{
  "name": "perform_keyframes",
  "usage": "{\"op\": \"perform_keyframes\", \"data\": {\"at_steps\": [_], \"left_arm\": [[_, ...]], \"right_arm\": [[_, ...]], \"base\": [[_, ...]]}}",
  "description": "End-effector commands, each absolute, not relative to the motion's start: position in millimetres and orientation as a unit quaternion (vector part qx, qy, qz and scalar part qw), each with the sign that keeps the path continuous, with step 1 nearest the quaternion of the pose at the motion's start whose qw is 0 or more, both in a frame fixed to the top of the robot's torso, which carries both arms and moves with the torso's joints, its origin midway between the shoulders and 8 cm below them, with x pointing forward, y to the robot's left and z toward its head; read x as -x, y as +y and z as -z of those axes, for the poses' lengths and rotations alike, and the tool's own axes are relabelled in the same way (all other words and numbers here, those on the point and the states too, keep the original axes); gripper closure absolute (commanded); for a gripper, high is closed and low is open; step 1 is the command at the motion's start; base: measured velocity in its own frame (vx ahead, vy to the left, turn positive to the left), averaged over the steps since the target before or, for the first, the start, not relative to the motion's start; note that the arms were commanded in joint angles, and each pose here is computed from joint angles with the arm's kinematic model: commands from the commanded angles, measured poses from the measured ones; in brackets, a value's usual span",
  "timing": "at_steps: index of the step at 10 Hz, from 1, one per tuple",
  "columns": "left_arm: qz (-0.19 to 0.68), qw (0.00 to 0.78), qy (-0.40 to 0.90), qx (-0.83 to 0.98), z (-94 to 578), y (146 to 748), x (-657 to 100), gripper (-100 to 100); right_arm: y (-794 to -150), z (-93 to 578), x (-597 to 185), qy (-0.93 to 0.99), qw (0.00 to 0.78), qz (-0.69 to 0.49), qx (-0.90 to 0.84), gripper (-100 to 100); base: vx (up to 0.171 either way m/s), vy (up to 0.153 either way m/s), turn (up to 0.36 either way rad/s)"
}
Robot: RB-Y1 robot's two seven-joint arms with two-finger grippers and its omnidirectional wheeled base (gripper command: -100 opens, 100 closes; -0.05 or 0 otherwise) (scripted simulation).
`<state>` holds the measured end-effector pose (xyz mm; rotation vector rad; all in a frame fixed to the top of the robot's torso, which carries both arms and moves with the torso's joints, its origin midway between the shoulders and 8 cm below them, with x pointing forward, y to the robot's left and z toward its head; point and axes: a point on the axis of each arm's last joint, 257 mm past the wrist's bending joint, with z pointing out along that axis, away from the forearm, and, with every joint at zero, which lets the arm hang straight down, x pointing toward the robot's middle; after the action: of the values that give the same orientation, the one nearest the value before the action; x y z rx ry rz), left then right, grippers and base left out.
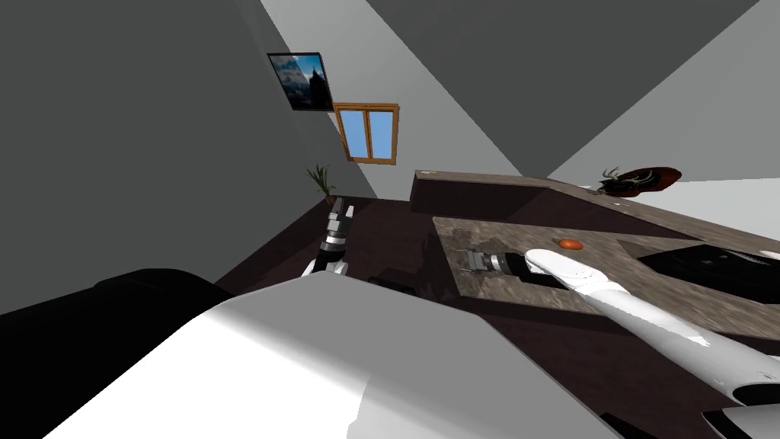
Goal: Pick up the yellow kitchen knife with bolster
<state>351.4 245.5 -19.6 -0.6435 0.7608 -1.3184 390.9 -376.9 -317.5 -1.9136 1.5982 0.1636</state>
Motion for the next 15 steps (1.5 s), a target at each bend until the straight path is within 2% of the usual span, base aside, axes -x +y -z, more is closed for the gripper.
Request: {"op": "perform_keyframes", "data": {"at_steps": [1, 2, 4, 5, 10, 12, 13, 14, 15], "left_arm": [[0.587, 0.678, 0.339, 0.286, 19.6, 245.5, -351.4, 0], [0.587, 0.678, 0.339, 0.286, 19.6, 245.5, -351.4, 0], [0.587, 0.678, 0.339, 0.286, 19.6, 245.5, -351.4, 0], [0.587, 0.678, 0.339, 0.286, 19.6, 245.5, -351.4, 0], [0.587, 0.678, 0.339, 0.286, 19.6, 245.5, -351.4, 0], [0.587, 0.678, 0.339, 0.286, 19.6, 245.5, -351.4, 0], [0.587, 0.678, 0.339, 0.286, 19.6, 245.5, -351.4, 0], [0.587, 0.678, 0.339, 0.286, 19.6, 245.4, -351.4, 0], [0.587, 0.678, 0.338, 0.286, 19.6, 245.4, -351.4, 0]], "right_arm": [[-396.9, 320.2, -387.3, 0.611, 0.299, -0.053, 0.731, -100], [-396.9, 320.2, -387.3, 0.611, 0.299, -0.053, 0.731, -100], [-455.5, 322.6, -371.5, 0.625, 0.234, -0.025, 0.744, -100], [-455.5, 322.6, -371.5, 0.625, 0.234, -0.025, 0.744, -100], [-554.7, 323.3, -324.6, 0.655, 0.114, 0.009, 0.747, -100], [-554.3, 322.7, -325.9, 0.655, 0.113, 0.009, 0.747, -100], [-555.8, 322.6, -325.3, 0.656, 0.111, 0.01, 0.747, 0], [-553.6, 338.9, -322.7, 0.658, 0.111, 0.011, 0.744, -100], [-552.7, 345.8, -321.3, 0.659, 0.111, 0.011, 0.743, -100]], "base": [[0.061, -0.023, 0.004], [0.026, -0.013, -0.002], [0.07, -0.025, 0.005], [0.077, -0.031, 0.001], [0.084, -0.036, 0.001], [0.061, -0.026, -0.002], [0.007, -0.003, 0.002], [0.01, -0.004, 0.051], [0.013, -0.004, 0.062]]}}
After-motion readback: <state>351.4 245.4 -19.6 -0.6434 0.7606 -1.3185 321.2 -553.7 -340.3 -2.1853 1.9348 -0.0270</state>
